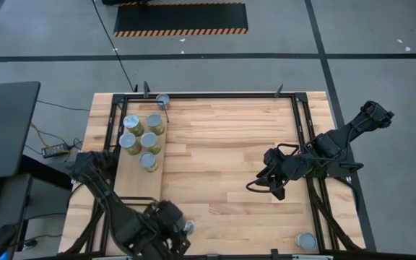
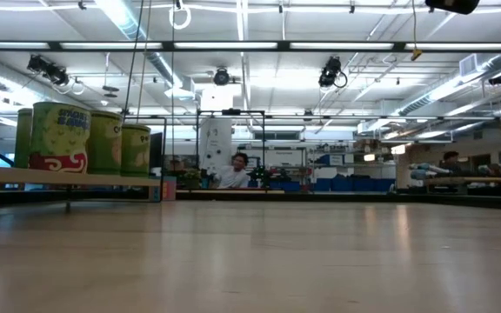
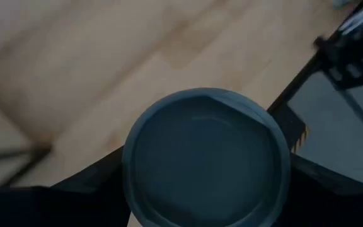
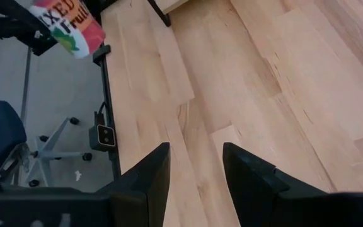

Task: Pick and place cans onto a shelf
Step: Put the canned mix fruit on the shelf

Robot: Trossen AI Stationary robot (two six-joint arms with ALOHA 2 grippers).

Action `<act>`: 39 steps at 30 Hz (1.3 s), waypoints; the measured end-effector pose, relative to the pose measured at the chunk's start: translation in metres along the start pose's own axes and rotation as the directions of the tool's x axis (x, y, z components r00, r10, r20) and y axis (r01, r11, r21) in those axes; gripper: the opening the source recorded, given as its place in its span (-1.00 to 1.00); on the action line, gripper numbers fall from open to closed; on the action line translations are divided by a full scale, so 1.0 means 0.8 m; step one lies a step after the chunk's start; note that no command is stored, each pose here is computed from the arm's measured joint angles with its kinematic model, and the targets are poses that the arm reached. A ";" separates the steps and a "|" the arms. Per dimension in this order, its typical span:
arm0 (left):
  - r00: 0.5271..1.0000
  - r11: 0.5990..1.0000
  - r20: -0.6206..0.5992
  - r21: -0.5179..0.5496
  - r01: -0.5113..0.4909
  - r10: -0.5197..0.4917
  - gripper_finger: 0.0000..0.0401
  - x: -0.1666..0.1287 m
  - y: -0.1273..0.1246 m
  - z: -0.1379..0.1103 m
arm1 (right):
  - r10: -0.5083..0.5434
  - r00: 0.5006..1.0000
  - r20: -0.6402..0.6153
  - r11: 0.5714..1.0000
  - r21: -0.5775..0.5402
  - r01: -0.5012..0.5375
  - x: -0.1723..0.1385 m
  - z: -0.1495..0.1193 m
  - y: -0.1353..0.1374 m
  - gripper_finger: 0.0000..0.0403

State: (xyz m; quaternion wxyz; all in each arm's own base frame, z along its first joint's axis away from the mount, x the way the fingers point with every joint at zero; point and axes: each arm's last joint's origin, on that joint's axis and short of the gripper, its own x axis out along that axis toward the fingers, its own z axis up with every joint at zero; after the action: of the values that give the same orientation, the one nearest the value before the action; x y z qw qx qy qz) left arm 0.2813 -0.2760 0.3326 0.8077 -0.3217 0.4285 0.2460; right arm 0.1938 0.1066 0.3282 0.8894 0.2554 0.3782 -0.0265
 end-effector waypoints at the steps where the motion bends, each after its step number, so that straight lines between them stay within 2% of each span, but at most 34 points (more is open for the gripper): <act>1: 1.000 1.000 0.022 0.007 0.006 -0.006 0.45 -0.004 -0.001 0.009 | 0.002 1.000 0.005 1.000 0.001 -0.002 0.000 0.000 0.000 -0.24; 3: 0.997 1.000 0.081 0.016 -0.013 0.011 0.45 -0.013 0.001 0.026 | 0.008 1.000 0.010 1.000 0.003 -0.008 0.000 0.001 0.001 -0.24; 7: 0.984 0.993 0.140 0.005 -0.114 0.112 0.45 -0.027 0.016 0.059 | 0.011 1.000 0.015 1.000 0.005 -0.011 0.000 0.002 0.002 -0.24; 10: 0.981 0.993 0.159 0.026 -0.113 0.107 0.45 -0.038 0.031 0.077 | 0.010 1.000 0.015 1.000 0.005 -0.010 0.000 0.002 0.002 -0.24; 13: 0.975 0.993 0.189 -0.023 -0.118 0.120 0.45 -0.053 0.058 0.097 | 0.010 1.000 0.015 1.000 0.005 -0.010 0.000 0.002 0.002 -0.24; 17: 0.969 0.985 0.183 -0.069 -0.156 0.166 0.45 -0.063 0.107 0.103 | 0.010 1.000 0.015 1.000 0.004 -0.010 0.000 0.002 0.002 -0.24; 21: 0.974 0.977 0.113 -0.108 -0.186 0.197 0.45 -0.070 0.159 0.095 | 0.010 1.000 0.016 1.000 0.004 -0.010 0.000 0.002 0.002 -0.24; 28: 0.976 0.964 -0.136 -0.183 -0.194 0.170 0.45 -0.088 0.234 0.085 | 0.010 1.000 0.015 1.000 -0.029 -0.010 0.000 0.002 0.001 -0.24; 33: 0.934 0.945 -0.300 -0.200 -0.258 0.192 0.45 -0.080 0.272 0.070 | -0.001 1.000 0.024 1.000 -0.023 0.001 0.001 0.005 -0.002 -0.24; 39: 0.898 0.907 -0.341 -0.215 -0.363 0.279 0.45 -0.054 0.313 0.051 | -0.012 0.999 0.032 1.000 -0.007 0.013 0.002 0.009 -0.005 -0.24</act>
State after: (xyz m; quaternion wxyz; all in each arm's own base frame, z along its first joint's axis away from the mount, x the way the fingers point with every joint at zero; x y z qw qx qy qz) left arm 0.1124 -0.0833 0.3094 0.6281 -0.3879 0.5564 0.3814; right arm 0.1988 0.0996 0.3295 0.8961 0.2494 0.3656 -0.0348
